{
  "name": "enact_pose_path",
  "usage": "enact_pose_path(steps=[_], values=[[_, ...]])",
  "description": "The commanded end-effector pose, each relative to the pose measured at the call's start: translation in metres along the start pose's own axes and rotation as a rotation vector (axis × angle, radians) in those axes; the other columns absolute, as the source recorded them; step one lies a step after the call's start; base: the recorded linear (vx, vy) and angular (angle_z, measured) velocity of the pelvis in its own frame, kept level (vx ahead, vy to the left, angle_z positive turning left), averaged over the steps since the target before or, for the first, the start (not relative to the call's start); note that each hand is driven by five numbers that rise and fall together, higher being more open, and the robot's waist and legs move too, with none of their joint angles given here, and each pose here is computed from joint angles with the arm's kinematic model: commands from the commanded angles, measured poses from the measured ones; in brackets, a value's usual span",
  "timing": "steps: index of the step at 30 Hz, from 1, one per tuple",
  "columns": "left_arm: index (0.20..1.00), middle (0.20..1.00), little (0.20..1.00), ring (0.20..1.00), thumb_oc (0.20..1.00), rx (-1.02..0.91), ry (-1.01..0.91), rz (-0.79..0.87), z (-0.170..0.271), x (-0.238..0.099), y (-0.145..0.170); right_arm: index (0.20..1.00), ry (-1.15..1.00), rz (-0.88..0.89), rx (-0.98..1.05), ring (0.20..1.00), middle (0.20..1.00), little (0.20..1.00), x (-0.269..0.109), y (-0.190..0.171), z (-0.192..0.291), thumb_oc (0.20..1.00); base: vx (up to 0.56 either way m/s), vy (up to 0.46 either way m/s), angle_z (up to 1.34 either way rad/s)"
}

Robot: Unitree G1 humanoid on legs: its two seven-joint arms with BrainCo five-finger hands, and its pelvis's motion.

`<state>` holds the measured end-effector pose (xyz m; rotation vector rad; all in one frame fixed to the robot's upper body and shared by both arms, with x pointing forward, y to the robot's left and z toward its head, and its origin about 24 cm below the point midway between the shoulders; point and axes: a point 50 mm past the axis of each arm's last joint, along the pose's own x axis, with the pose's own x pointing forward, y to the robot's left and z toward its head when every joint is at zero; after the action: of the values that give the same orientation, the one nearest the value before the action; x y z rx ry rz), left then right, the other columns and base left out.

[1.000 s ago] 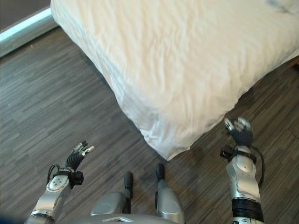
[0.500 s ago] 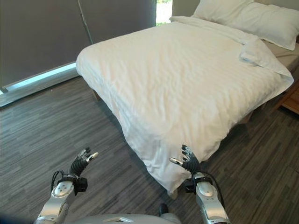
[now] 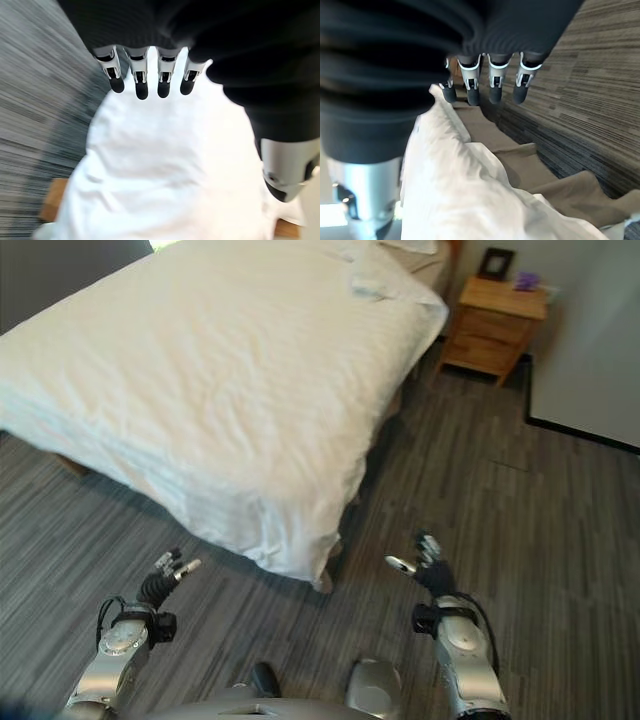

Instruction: Making the bed.

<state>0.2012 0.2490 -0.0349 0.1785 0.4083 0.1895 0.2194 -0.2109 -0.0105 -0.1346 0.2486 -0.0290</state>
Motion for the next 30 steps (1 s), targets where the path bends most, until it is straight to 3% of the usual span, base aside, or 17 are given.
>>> enact_pose_path(steps=[1, 7, 11, 13, 20, 26, 27, 30], values=[[1.000, 1.000, 1.000, 1.000, 1.000, -0.043, -0.085, 0.061, 0.016, 0.001, 0.016, 1.000, -0.184, -0.070, -0.006, 1.000, 1.000, 1.000, 0.010, -0.013, 0.039, 1.000, -0.23, -0.236, -0.63], [1.000, 1.000, 1.000, 1.000, 1.000, -0.065, -0.042, 0.103, 0.004, -0.001, 0.022, 1.000, -0.189, -0.028, -0.119, 1.000, 1.000, 1.000, 0.002, -0.025, 0.042, 1.000, -0.18, -0.379, -0.89], [1.000, 1.000, 1.000, 1.000, 1.000, -0.103, -0.048, 0.065, 0.002, -0.002, 0.008, 1.000, -0.169, -0.048, -0.199, 1.000, 1.000, 1.000, 0.001, -0.042, 0.042, 1.000, -0.25, -0.249, -0.03], [1.000, 1.000, 1.000, 1.000, 1.000, -0.127, -0.036, 0.057, -0.003, -0.008, 0.004, 1.000, -0.162, -0.045, -0.084, 1.000, 1.000, 1.000, 0.005, -0.036, 0.038, 1.000, -0.18, -0.298, -1.24], [1.000, 1.000, 1.000, 1.000, 1.000, -0.119, -0.007, 0.030, -0.010, -0.014, 0.002, 1.000, -0.083, -0.032, -0.050, 1.000, 1.000, 1.000, -0.005, -0.030, 0.017, 1.000, 0.01, -0.017, -0.61], [1.000, 1.000, 1.000, 1.000, 1.000, -0.050, -0.045, -0.019, 0.002, -0.007, -0.006, 1.000, -0.031, -0.030, -0.020, 1.000, 1.000, 1.000, -0.010, -0.019, 0.004, 1.000, -0.03, 0.092, -0.02], [1.000, 1.000, 1.000, 1.000, 1.000, 0.091, -0.050, -0.002, 0.002, -0.015, 0.019, 1.000, 0.086, -0.043, -0.024, 1.000, 1.000, 1.000, -0.034, -0.042, -0.018, 1.000, -0.02, 0.086, -0.12], [1.000, 1.000, 1.000, 1.000, 1.000, 0.108, -0.073, -0.026, 0.009, -0.010, 0.013, 1.000, 0.071, -0.034, 0.042, 1.000, 1.000, 1.000, -0.030, -0.034, -0.018, 1.000, -0.04, 0.121, -0.05]])
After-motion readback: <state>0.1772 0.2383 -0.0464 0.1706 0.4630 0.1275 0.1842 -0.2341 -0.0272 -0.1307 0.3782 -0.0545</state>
